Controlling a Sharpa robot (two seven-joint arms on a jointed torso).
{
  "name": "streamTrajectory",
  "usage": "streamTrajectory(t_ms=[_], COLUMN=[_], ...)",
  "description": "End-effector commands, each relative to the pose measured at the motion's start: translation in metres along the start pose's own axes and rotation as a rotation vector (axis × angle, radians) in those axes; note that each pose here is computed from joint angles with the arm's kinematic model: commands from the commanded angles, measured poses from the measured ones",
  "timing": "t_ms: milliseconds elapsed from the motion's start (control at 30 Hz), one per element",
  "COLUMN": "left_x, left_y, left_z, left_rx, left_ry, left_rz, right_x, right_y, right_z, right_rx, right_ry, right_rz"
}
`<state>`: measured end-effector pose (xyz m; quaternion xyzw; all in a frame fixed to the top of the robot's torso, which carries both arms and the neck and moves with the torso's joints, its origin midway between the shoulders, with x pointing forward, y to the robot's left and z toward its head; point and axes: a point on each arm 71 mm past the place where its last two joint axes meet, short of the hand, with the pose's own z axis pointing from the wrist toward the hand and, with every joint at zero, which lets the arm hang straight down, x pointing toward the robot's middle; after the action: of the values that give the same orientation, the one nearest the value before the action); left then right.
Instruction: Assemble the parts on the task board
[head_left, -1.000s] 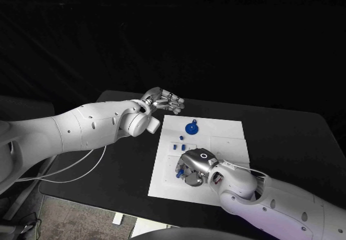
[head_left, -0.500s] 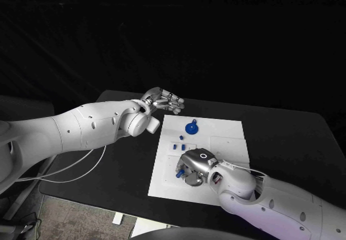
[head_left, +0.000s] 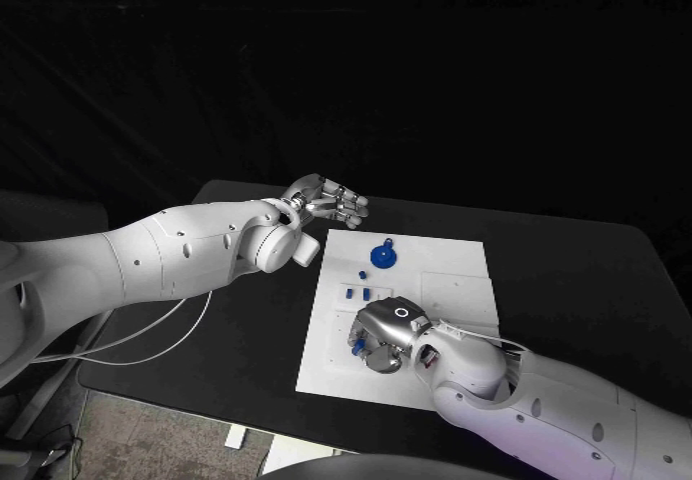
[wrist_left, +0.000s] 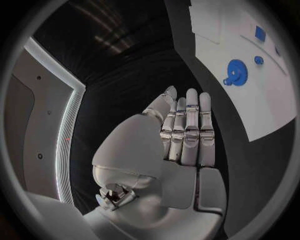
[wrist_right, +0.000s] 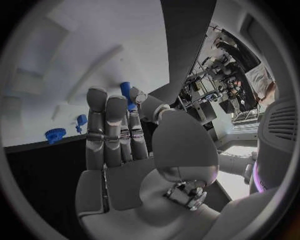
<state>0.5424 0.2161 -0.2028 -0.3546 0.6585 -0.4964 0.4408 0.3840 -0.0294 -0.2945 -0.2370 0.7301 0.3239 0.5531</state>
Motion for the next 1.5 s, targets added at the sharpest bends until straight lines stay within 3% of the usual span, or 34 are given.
streamTrajectory(t_ms=[33,567,1133,1500], left_x=[0.0022,0.0016,0.0008,0.0000], left_y=[-0.0012,-0.0007,0.0000,0.0004], left_z=[0.0004,-0.0001,-0.0006,-0.0010], left_rx=[0.004,0.000,-0.006,-0.007], left_ry=[0.016,0.018,0.019,0.021], left_rz=[-0.010,-0.010,-0.010,-0.011], right_x=[0.007,0.012,0.006,-0.003], right_y=[0.004,0.010,0.005,0.003], right_z=[0.000,0.002,-0.001,-0.006], right_rx=[-0.008,-0.028,-0.007,-0.007], right_ry=[0.047,0.069,-0.027,-0.125], right_rz=[-0.023,-0.020,0.029,0.088])
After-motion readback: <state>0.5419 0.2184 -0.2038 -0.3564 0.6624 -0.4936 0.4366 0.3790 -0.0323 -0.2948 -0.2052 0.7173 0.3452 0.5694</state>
